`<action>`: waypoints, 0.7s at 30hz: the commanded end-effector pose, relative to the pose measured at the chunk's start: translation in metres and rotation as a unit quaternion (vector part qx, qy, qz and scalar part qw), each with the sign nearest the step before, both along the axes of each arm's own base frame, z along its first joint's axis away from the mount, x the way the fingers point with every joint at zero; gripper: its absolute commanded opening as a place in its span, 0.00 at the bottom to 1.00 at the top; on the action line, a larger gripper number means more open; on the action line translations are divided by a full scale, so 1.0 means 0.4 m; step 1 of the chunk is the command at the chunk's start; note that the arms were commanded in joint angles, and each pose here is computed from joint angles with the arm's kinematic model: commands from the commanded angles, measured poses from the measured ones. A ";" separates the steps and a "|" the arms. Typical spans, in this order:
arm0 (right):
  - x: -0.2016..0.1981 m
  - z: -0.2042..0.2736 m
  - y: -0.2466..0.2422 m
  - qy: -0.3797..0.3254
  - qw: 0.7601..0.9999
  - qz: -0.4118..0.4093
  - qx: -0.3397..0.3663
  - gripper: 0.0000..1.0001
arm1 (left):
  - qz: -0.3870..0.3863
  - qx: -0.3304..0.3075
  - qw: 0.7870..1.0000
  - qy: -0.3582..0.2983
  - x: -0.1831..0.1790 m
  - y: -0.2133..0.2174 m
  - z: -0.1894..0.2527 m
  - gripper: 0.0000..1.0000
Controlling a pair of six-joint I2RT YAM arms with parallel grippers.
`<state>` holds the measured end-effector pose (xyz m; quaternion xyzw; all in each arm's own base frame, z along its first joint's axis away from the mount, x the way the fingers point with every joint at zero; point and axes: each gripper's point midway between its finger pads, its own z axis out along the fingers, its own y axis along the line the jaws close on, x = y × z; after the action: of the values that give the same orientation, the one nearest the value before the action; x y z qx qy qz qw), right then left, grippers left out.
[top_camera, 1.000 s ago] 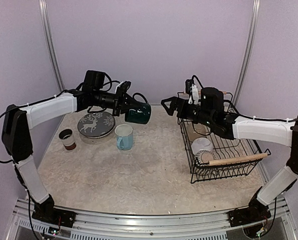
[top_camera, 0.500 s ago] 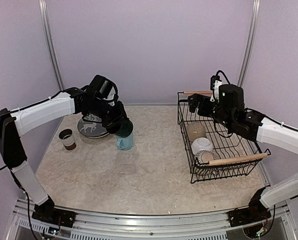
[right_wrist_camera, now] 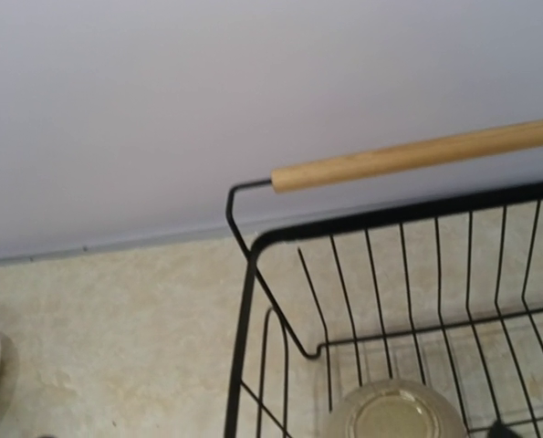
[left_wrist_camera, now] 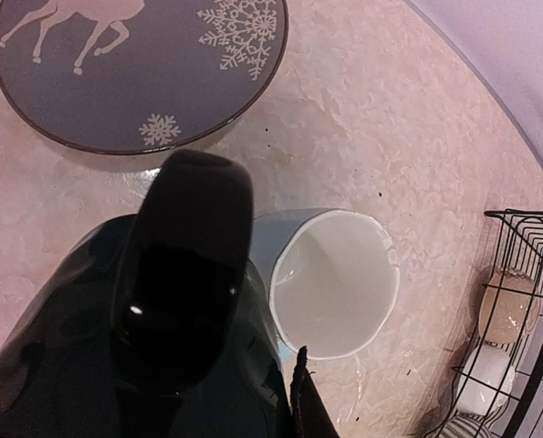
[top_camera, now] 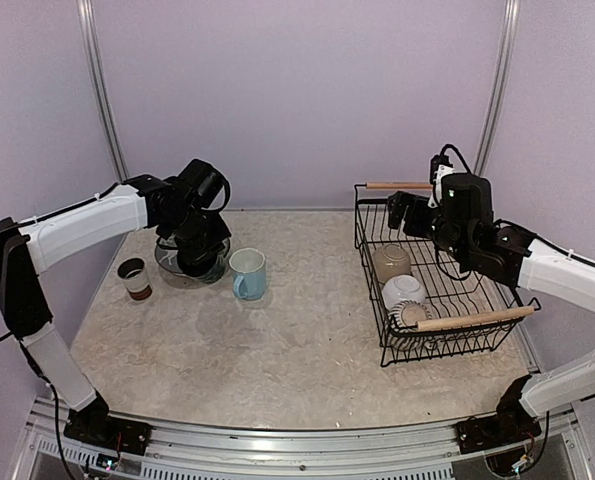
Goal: Unload the mixed dishes from the dish rack
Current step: Place the cup at the center of the board.
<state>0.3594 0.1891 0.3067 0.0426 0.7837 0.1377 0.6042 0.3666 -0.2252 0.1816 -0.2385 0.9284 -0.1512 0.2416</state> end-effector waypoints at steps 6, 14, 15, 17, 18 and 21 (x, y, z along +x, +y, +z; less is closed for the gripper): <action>0.006 -0.027 0.010 0.015 1.000 0.010 -0.019 1.00 | 0.065 -0.038 0.993 0.091 0.003 0.040 -0.118 0.00; 0.014 -0.040 0.014 0.020 0.999 0.012 -0.032 1.00 | 0.091 -0.041 0.986 0.133 0.005 0.066 -0.196 0.02; 0.016 -0.041 0.015 0.022 0.999 0.012 -0.033 1.00 | 0.093 -0.039 0.985 0.138 0.003 0.067 -0.206 0.04; 0.019 -0.044 0.016 0.027 0.999 0.012 -0.038 1.00 | 0.095 -0.048 0.983 0.151 -0.003 0.064 -0.221 0.07; 0.021 -0.045 0.015 0.030 0.999 0.012 -0.042 1.00 | 0.097 -0.051 0.982 0.156 -0.003 0.064 -0.231 0.08; 0.025 -0.048 0.010 0.039 0.998 0.008 -0.050 1.00 | 0.102 -0.058 0.978 0.171 -0.004 0.066 -0.250 0.11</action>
<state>0.3652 0.1973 0.2874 0.0164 0.8035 0.1194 0.5830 0.3628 -0.1975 0.0918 -0.3533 0.9218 -0.1269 0.0969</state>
